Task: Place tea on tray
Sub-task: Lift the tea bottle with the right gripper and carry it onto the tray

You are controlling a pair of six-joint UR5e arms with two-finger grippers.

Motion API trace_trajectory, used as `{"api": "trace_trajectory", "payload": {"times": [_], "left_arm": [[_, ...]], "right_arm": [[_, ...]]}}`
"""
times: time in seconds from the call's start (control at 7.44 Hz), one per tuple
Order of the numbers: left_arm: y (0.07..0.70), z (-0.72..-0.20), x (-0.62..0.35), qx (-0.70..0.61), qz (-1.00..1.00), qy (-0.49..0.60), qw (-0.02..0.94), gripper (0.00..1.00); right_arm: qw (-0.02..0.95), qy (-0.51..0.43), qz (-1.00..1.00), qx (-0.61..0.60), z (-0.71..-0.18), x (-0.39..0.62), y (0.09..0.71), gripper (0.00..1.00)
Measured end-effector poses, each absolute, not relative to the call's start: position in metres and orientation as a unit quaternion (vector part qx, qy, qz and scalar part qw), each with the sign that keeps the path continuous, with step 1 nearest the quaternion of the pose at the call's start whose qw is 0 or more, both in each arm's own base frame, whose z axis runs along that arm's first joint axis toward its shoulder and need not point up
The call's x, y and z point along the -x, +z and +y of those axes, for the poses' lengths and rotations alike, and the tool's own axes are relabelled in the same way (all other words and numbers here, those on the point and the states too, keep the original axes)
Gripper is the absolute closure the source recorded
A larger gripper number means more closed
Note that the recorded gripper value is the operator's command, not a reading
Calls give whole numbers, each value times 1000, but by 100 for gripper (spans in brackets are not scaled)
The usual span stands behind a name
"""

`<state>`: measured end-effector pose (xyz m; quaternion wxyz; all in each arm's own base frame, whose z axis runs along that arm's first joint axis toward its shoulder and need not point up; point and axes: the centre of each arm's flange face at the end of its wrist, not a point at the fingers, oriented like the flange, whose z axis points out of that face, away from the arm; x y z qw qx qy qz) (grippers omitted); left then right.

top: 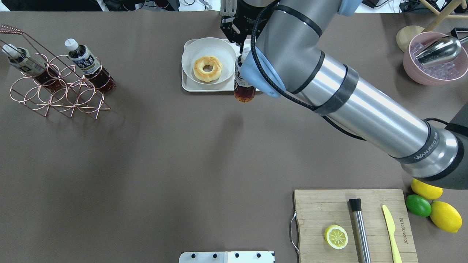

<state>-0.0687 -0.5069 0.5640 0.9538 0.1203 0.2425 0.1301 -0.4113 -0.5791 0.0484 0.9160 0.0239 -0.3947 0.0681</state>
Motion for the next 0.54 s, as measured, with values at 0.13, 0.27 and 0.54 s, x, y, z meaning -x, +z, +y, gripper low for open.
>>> {"api": "trace_trajectory", "payload": {"times": [0.13, 0.27, 0.54], "left_arm": [[563, -508, 69, -121, 242, 130, 954, 2], [561, -509, 69, -123, 242, 130, 954, 2], [559, -512, 68, -125, 242, 131, 953, 2]], "right_arm": [[914, 77, -399, -18, -613, 412, 49, 100], [913, 83, -400, -13, -639, 409, 49, 100], [914, 86, -396, -19, -687, 398, 69, 100]]}}
